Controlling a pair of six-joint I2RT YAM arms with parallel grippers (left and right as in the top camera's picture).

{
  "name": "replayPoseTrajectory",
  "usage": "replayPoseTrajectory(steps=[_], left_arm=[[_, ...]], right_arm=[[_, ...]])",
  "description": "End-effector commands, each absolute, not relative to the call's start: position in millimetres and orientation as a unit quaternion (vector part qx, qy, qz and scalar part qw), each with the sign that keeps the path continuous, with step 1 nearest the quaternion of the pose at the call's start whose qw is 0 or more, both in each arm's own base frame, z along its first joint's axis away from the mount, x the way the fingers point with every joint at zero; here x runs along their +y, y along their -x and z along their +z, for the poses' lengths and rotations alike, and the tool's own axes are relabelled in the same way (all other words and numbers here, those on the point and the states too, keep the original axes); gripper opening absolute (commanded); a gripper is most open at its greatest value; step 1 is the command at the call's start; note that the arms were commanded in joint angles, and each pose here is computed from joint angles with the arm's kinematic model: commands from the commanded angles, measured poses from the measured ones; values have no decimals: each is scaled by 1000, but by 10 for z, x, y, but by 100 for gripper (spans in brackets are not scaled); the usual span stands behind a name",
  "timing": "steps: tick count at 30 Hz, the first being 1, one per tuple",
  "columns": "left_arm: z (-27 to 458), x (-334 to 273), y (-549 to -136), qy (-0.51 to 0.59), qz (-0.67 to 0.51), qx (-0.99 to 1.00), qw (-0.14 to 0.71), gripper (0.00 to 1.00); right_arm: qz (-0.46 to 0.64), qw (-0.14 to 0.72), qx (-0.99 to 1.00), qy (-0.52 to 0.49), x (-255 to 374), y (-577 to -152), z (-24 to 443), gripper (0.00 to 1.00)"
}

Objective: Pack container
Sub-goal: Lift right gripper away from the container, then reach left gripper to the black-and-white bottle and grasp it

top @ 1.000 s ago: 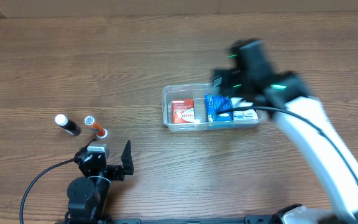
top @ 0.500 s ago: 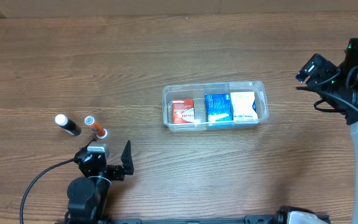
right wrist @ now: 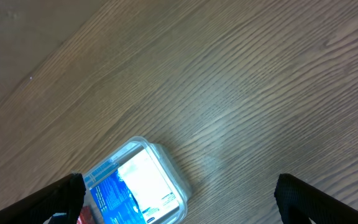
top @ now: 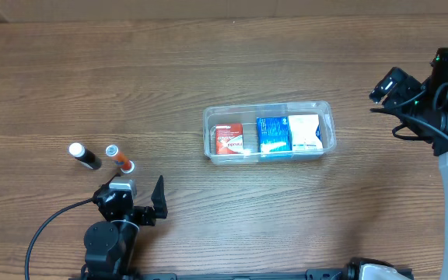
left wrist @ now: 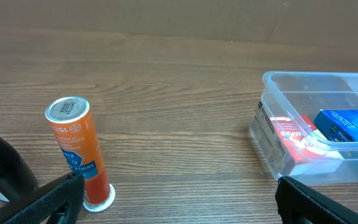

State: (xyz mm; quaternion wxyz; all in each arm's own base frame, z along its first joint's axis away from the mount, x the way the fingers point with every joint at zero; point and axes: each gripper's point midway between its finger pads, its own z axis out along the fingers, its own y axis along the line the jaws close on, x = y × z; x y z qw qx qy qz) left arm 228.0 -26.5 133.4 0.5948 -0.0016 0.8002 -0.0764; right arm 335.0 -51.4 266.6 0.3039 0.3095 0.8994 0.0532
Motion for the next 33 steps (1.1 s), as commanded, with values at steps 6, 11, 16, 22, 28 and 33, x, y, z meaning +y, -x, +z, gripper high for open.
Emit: replayPoseTrajectory(steps=[6, 11, 16, 22, 28, 33], left_arm=[[1342, -269, -2281, -5, -74, 797, 599, 100], [1623, -428, -2316, 1, -143, 761, 633, 100], [2396, -388, -2250, 20, -161, 701, 694, 100], [3064, 13, -2281, 92, -44, 797, 595, 100], [3411, -42, -2757, 44, 0, 882, 470, 100], [2843, 113, -3014, 113, 29, 931, 346, 100]], right_arm=[[58, 314, 896, -310, -509, -3359, 2730, 100], [58, 314, 896, -310, -509, -3359, 2730, 100], [58, 314, 896, -310, -509, -3359, 2730, 100], [58, 314, 896, -310, -509, -3359, 2730, 100], [58, 314, 896, -310, -509, -3359, 2730, 100], [58, 314, 896, -310, -509, -3359, 2730, 100]])
